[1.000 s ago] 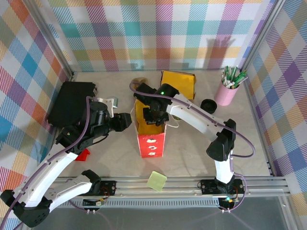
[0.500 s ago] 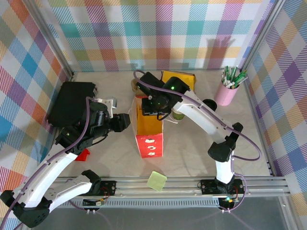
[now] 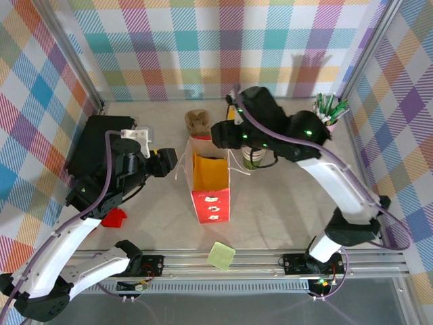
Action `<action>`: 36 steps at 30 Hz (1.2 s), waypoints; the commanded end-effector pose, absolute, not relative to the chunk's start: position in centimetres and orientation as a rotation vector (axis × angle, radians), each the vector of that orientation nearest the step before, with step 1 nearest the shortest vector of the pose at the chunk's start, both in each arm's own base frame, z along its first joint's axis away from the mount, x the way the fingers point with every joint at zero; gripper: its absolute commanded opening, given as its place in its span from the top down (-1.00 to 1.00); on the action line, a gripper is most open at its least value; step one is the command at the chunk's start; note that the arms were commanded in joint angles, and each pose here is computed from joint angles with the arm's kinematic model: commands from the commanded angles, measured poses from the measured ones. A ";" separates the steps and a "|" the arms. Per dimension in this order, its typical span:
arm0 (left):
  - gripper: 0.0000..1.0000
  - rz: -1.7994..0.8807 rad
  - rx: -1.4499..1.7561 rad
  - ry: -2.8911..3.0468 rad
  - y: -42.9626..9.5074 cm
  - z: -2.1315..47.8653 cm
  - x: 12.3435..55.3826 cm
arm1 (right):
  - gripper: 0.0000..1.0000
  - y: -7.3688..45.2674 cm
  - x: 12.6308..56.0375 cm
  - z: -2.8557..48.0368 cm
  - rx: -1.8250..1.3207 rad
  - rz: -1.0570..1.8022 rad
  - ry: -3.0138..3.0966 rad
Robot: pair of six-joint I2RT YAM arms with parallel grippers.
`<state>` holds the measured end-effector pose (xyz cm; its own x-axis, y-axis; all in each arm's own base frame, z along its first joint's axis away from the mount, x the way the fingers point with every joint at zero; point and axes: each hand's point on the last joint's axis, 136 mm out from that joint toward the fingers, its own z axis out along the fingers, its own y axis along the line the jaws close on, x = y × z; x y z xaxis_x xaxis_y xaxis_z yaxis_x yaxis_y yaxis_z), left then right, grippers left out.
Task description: Pack the takeout coffee
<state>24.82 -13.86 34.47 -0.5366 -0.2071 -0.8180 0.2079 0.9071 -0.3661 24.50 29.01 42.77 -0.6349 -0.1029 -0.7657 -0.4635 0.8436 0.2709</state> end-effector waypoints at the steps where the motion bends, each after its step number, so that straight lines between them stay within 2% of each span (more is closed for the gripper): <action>1: -0.19 -0.406 -0.032 2.000 -11.5 36.6 25.0 | -0.29 26.4 25.3 45.2 -0.419 0.475 2.068; 9: -0.53 -0.127 -0.104 1.898 -7.7 38.1 26.5 | -0.68 16.6 27.8 43.5 -0.175 0.307 2.022; 13: -0.90 0.078 -0.183 1.841 -5.0 37.5 27.4 | -0.97 10.4 29.2 39.5 -0.008 0.189 2.014; 14: -0.99 0.132 -0.205 1.824 -4.2 37.2 27.6 | -0.98 8.8 29.4 38.2 0.043 0.171 2.018; 21: -0.99 0.357 -0.294 1.762 -0.6 31.5 30.0 | -0.98 2.4 30.3 28.0 0.226 0.043 2.049; 25: -0.99 0.386 -0.417 1.820 2.4 25.0 31.1 | -0.98 0.7 31.2 22.0 0.209 -0.088 2.012; 31: -0.99 0.370 -0.455 1.896 4.1 16.5 32.0 | -0.98 0.9 32.7 15.1 0.115 -0.133 2.008; 36: -0.99 0.333 -0.366 1.889 3.6 12.8 33.1 | -0.98 2.7 33.9 11.8 -0.012 -0.065 1.969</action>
<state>30.83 4.43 10.76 -0.4761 -0.0829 -0.8755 -0.4440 0.8820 0.1579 31.12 1.29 8.61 -0.5735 -0.0113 -0.8191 0.0906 0.9929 -0.0772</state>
